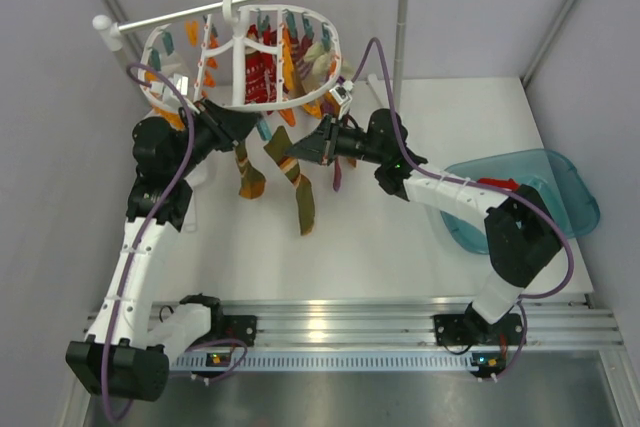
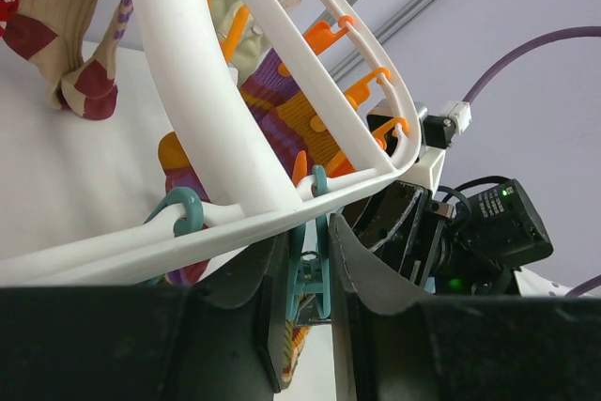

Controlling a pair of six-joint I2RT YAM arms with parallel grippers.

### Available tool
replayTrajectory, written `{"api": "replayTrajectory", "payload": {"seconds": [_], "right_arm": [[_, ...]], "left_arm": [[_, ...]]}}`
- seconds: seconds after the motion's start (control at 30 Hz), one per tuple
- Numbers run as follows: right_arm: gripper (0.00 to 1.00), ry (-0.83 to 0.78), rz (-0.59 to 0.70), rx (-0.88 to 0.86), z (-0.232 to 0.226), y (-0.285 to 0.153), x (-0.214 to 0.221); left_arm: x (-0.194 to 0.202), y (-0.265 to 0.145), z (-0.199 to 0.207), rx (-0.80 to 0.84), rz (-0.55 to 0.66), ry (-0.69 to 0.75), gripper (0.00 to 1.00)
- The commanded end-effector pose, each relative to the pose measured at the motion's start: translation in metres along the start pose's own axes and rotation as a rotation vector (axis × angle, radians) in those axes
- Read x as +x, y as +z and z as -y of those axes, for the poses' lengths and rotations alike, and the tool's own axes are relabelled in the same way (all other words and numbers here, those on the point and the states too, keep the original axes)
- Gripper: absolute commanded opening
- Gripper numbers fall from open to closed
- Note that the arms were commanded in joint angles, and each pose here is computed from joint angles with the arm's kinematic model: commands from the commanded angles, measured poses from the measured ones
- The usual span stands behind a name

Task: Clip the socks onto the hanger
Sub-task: Clamp the sock onto the hanger.

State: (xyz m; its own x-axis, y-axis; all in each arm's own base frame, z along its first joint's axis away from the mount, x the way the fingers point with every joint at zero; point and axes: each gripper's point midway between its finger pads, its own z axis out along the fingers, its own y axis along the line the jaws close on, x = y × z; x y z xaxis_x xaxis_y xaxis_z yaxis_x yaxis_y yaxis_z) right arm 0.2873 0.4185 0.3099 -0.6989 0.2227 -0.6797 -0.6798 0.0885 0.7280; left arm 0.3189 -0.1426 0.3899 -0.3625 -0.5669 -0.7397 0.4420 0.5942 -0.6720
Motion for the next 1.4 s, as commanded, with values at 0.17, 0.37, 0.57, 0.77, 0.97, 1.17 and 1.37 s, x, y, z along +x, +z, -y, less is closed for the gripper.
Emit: {"api": "replayTrajectory", "payload": {"seconds": [0.17, 0.37, 0.57, 0.77, 0.97, 1.17, 1.37], "right_arm": [[0.0, -0.111, 0.047, -0.136, -0.05, 0.003, -0.02], [0.0, -0.126, 0.045, -0.162, -0.059, 0.008, -0.02], [0.0, -0.12, 0.051, -0.176, -0.061, 0.01, -0.021], [0.0, -0.117, 0.052, -0.182, -0.062, 0.012, -0.022], [0.0, -0.12, 0.056, -0.193, -0.065, 0.016, -0.025], [0.0, -0.113, 0.061, -0.188, -0.062, 0.02, -0.027], [0.0, -0.116, 0.049, -0.17, -0.054, 0.021, -0.022]], "left_arm": [[-0.019, 0.001, 0.021, 0.068, 0.041, 0.048, 0.0], [-0.016, 0.001, 0.016, 0.055, 0.039, 0.052, 0.0], [-0.016, 0.0, 0.016, 0.055, 0.039, 0.063, 0.0], [-0.013, 0.001, 0.016, 0.061, 0.032, 0.05, 0.0], [-0.011, 0.0, 0.018, 0.074, 0.02, 0.038, 0.0], [-0.01, 0.0, 0.02, 0.083, 0.013, 0.027, 0.0], [-0.01, 0.001, 0.023, 0.091, 0.008, 0.016, 0.0]]}}
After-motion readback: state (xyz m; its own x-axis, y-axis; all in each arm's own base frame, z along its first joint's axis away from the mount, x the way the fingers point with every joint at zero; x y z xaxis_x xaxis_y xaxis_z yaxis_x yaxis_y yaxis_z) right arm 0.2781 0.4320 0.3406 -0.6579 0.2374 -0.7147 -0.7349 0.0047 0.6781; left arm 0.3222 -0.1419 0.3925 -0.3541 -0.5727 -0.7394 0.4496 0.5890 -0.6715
